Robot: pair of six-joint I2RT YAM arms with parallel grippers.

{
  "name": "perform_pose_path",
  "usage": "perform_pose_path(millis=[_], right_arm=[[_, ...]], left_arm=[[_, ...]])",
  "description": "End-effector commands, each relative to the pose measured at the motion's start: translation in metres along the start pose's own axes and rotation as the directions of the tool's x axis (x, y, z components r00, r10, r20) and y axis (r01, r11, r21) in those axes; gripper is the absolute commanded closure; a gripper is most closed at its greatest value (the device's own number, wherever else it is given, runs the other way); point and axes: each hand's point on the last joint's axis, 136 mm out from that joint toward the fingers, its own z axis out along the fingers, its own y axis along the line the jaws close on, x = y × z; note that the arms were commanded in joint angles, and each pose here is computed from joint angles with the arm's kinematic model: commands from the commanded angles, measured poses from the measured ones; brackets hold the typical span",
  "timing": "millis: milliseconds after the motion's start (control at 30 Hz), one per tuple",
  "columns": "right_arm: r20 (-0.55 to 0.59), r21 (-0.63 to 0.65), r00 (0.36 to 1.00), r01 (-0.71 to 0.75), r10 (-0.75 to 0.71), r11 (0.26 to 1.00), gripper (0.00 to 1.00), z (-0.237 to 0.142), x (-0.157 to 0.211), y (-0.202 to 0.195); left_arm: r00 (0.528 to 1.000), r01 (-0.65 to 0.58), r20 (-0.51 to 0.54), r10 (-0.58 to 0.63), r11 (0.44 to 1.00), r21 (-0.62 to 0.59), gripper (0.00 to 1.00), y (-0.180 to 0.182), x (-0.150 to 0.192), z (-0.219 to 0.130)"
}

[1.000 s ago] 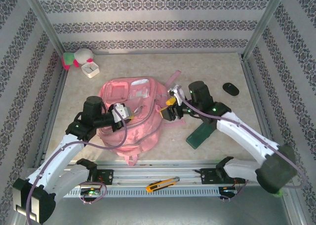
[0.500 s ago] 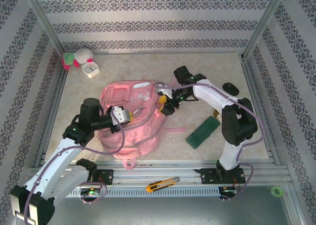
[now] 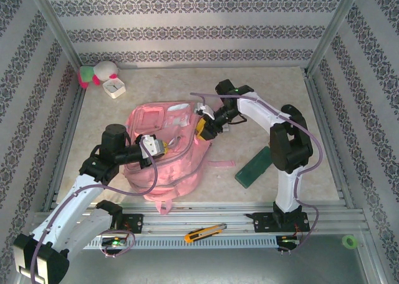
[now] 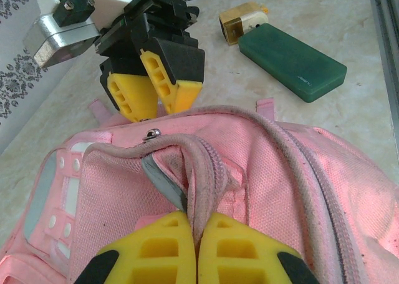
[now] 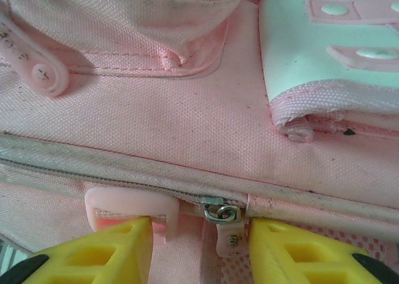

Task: Pack the student bag

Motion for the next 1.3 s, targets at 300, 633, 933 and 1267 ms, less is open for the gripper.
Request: perform_pose_path(millis=[300, 633, 933, 1267], right_arm=[[-0.009, 0.065, 0.999, -0.052, 0.053, 0.997, 0.49, -0.034, 0.009, 0.019], [0.047, 0.084, 0.998, -0.034, 0.030, 0.996, 0.44, -0.015, -0.009, -0.008], [0.018, -0.010, 0.999, -0.050, 0.050, 0.999, 0.55, 0.012, -0.004, 0.005], [0.117, -0.086, 0.988, -0.089, 0.098, 0.992, 1.00, -0.004, -0.024, 0.038]], left_arm=[[0.984, -0.117, 0.130, 0.123, 0.992, -0.053, 1.00, 0.016, -0.036, -0.005], [0.982, -0.113, 0.142, 0.121, 0.992, -0.060, 1.00, 0.018, -0.040, -0.006], [0.980, -0.096, 0.169, 0.108, 0.992, -0.079, 1.00, 0.022, -0.045, -0.007], [0.998, -0.022, 0.045, 0.031, 0.980, -0.198, 1.00, 0.047, -0.019, -0.001]])
